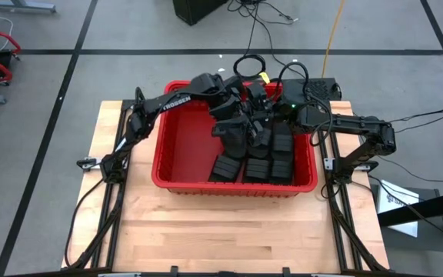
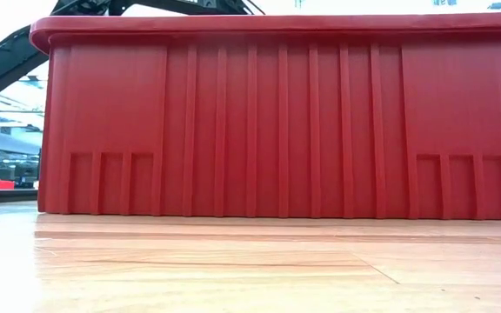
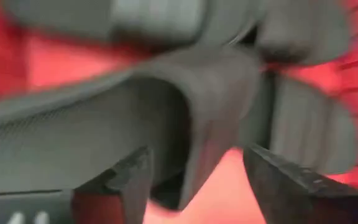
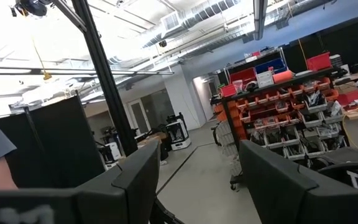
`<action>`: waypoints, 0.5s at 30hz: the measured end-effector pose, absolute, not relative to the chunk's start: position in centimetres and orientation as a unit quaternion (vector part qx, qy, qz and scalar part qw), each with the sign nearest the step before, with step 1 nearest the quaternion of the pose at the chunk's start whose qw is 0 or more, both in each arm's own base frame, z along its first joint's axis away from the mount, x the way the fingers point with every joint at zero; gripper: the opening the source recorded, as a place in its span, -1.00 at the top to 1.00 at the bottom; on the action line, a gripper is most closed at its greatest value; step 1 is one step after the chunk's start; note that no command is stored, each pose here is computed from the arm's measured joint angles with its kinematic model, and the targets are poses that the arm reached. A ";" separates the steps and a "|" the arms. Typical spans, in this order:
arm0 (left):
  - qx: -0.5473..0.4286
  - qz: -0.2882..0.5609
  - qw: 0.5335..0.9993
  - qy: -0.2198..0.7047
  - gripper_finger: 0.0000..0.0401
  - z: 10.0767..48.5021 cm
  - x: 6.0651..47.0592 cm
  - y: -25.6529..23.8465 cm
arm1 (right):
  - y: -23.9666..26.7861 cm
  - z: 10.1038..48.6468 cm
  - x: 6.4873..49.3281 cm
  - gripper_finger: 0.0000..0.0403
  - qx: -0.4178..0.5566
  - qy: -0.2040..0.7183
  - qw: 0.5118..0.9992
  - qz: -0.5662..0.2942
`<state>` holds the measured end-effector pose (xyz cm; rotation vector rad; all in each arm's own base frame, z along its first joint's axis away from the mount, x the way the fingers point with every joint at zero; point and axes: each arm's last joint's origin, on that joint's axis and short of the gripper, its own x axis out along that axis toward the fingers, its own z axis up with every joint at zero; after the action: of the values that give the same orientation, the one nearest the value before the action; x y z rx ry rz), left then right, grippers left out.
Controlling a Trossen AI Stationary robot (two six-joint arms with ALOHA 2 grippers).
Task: Pick and place slides into bin
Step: Put the black slide into the red bin
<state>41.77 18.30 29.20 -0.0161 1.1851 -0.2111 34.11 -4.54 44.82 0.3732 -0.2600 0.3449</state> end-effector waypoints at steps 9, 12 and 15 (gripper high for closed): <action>0.098 0.097 0.783 0.607 -0.39 31.8 40.7 17.9 | -4.5 44.8 34.1 -0.04 0.181 -0.128 0.960 0.170; 0.097 0.140 0.791 0.588 -0.35 33.2 40.2 17.9 | -4.6 44.8 34.1 -0.04 0.174 -0.131 0.961 0.168; 0.086 0.178 0.799 0.568 -0.28 34.8 39.4 17.9 | -4.6 44.9 34.1 -0.04 0.165 -0.137 0.964 0.155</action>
<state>39.36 17.92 34.82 0.1850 1.2181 0.3822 34.11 -4.62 44.86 0.3350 -0.2774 0.3136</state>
